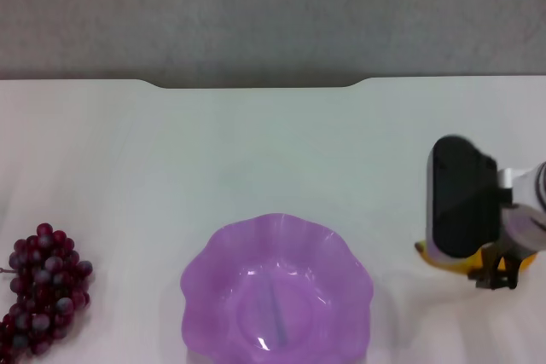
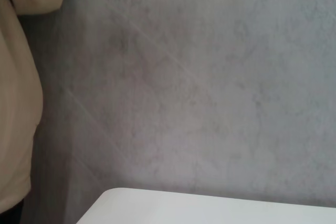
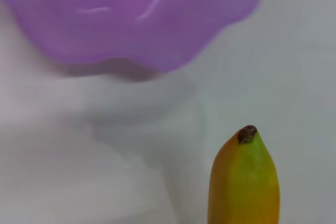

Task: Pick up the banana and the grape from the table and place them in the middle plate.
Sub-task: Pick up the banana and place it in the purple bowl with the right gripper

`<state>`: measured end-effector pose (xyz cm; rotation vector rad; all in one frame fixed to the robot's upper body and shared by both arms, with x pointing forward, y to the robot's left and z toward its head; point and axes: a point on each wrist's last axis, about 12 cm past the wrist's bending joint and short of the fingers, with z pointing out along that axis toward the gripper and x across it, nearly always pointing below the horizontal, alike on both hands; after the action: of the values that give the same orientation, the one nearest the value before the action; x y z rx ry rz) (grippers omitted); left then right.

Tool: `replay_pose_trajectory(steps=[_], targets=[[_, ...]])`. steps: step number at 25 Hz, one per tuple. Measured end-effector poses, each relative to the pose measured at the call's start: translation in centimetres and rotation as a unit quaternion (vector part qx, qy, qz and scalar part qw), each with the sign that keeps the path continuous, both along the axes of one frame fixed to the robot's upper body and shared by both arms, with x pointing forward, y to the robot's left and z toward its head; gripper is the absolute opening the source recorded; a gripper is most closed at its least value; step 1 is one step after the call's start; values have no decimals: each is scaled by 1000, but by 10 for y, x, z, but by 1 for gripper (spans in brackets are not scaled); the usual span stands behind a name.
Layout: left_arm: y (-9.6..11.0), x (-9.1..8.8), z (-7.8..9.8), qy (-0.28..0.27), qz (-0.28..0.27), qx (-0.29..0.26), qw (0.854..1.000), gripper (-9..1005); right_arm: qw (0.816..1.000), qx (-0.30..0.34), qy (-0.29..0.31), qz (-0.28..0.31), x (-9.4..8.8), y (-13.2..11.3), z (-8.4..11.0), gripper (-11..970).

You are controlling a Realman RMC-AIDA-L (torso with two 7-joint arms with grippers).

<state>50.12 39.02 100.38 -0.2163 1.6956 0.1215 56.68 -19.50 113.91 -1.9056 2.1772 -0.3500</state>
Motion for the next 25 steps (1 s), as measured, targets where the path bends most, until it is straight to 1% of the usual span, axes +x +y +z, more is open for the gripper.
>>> replay_pose_trajectory(steps=[5, 7, 8, 11, 12, 13, 14, 15, 18, 20, 23, 25], targets=[[-1, 1, 1, -3, -1, 0, 1000, 862, 999, 9, -32, -16, 3, -6, 9, 493], [-1, 1, 1, -3, -1, 0, 1000, 862, 997, 31, -62, -27, 6, -6, 16, 493], [-1, 1, 1, -3, -1, 0, 1000, 862, 994, 49, -87, -35, 9, -7, 22, 493], [-2, 1, 1, -3, -2, -1, 1000, 862, 981, 102, -152, -61, 18, -8, 33, 493], [-3, 2, 1, -4, -2, -2, 1000, 862, 969, 140, -191, -73, 24, -5, 37, 493], [-3, 2, 1, -4, -3, -2, 1000, 862, 969, 140, -191, -73, 24, -5, 37, 493], [-4, 3, 1, -5, -4, -3, 1000, 862, 953, 181, -231, -72, 29, -1, 41, 493], [-4, 4, 1, -6, -5, -3, 1000, 862, 953, 181, -231, -72, 29, -1, 41, 493], [-6, 5, 2, -7, -6, -4, 1000, 862, 937, 230, -259, -51, 30, 15, 38, 493], [-7, 6, 2, -8, -7, -5, 1000, 862, 929, 256, -264, -33, 29, 28, 32, 492], [-9, 9, 3, -11, -10, -5, 1000, 862, 914, 305, -268, -3, 23, 53, 24, 492], [-10, 10, 3, -11, -11, -6, 1000, 862, 901, 340, -268, 17, 16, 71, 21, 492]])
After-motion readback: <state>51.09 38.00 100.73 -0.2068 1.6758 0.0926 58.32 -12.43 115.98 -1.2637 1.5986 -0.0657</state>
